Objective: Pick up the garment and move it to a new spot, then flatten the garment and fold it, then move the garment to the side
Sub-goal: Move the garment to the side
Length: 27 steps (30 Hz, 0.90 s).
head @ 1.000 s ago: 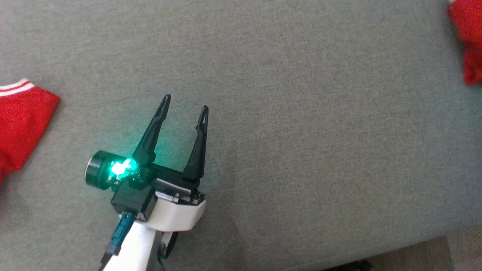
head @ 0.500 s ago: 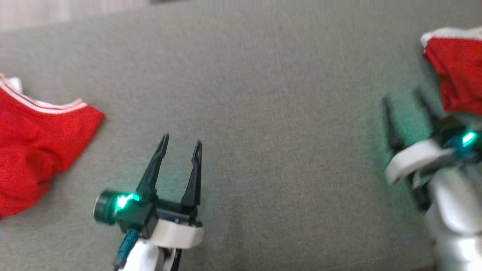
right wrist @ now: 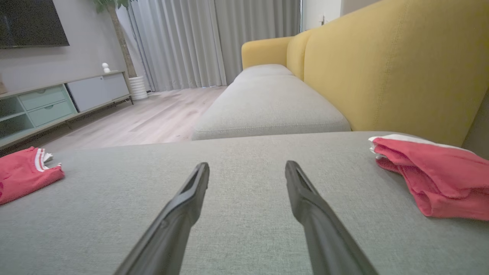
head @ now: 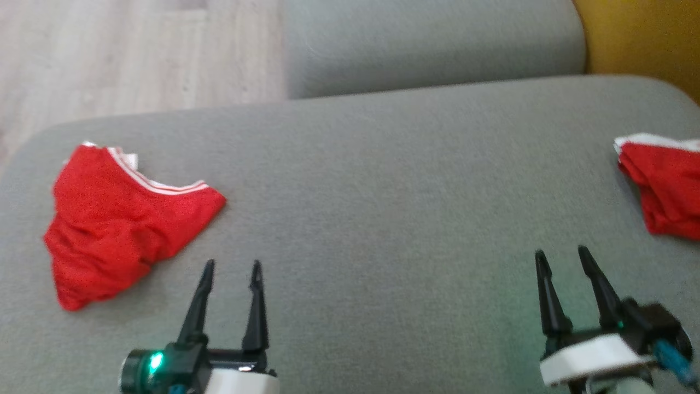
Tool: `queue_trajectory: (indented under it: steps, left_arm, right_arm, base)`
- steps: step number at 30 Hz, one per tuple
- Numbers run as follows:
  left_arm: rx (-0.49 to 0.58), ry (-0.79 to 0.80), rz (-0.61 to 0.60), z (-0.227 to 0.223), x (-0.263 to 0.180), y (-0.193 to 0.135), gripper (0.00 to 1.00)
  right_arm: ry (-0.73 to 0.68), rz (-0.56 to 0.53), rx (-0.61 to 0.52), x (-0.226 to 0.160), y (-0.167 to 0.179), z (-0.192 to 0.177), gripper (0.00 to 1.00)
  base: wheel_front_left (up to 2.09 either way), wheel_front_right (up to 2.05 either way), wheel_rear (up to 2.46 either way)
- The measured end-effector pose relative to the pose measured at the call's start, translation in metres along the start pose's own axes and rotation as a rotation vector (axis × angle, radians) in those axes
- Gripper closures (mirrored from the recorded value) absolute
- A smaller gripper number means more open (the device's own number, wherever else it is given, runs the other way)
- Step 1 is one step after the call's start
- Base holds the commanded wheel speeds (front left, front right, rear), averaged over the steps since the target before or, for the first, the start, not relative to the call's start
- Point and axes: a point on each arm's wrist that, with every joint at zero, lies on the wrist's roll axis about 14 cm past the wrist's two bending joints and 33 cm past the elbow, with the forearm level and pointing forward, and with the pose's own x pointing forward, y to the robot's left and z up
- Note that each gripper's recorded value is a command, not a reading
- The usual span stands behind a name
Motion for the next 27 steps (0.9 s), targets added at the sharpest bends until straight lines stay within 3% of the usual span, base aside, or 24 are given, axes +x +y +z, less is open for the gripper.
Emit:
queue_trajectory:
  steps: [7, 27]
  left_arm:
    - [0.002, -0.047, 0.105, 0.014, -0.029, 0.024, 0.0]
    - [-0.003, -0.033, 0.096, 0.009, -0.041, 0.022, 0.0]
  right_arm:
    - [-0.025, 0.006, 0.017, -0.025, 0.012, 0.005, 0.0]
    - [-0.043, 0.004, 0.036, -0.032, 0.017, 0.008, 0.0]
  base:
    - [0.0, 0.0, 0.0]
    - [0.0, 0.0, 0.0]
